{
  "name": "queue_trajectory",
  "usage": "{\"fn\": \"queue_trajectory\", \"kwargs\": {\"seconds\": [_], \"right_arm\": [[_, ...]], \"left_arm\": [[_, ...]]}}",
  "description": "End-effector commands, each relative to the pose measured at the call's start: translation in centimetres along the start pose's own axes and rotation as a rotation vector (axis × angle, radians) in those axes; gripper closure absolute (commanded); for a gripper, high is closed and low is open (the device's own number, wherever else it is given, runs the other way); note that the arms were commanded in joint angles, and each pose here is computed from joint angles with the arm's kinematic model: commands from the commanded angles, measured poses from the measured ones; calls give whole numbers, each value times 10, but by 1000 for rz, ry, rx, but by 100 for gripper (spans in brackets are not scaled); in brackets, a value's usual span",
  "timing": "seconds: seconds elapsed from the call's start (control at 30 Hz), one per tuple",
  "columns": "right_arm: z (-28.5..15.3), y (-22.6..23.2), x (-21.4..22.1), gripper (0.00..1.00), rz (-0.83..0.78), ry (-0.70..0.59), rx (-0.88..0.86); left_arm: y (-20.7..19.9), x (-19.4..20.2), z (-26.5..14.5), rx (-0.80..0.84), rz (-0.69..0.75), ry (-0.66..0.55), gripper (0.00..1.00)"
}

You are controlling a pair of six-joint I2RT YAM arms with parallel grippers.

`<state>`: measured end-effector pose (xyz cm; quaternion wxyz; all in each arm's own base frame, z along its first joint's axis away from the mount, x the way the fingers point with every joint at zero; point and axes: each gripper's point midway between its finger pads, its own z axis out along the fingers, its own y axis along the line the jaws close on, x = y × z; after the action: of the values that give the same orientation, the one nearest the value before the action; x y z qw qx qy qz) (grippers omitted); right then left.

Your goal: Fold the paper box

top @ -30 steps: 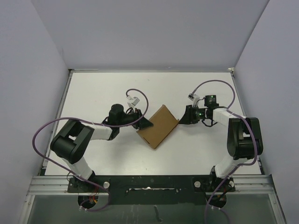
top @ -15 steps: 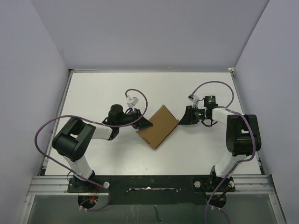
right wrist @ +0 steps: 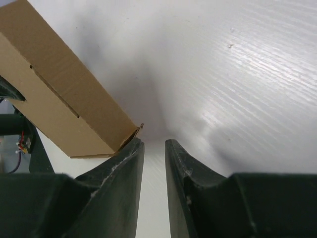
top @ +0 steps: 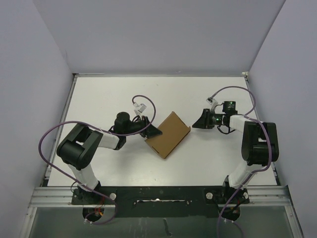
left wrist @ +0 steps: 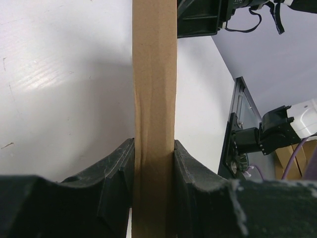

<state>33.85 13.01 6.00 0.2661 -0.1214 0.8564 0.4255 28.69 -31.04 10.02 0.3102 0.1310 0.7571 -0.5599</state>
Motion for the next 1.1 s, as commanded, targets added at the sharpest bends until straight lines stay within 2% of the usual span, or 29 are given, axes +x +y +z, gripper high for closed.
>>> {"fn": "queue_trajectory", "kwargs": {"seconds": [0.0, 0.37, 0.77, 1.07], "right_arm": [[-4, 5, -14, 74, 19, -56, -60], [5, 11, -9, 74, 13, -25, -69], [8, 16, -4, 81, -14, 4, -70], [4, 27, -9, 78, -55, -19, -98]], "left_arm": [[-5, -5, 1, 45, 49, -19, 84], [-6, -6, 1, 49, 46, -21, 84], [-3, -8, 0, 30, 38, -36, 85], [2, -8, -5, 19, 22, -46, 85]]}}
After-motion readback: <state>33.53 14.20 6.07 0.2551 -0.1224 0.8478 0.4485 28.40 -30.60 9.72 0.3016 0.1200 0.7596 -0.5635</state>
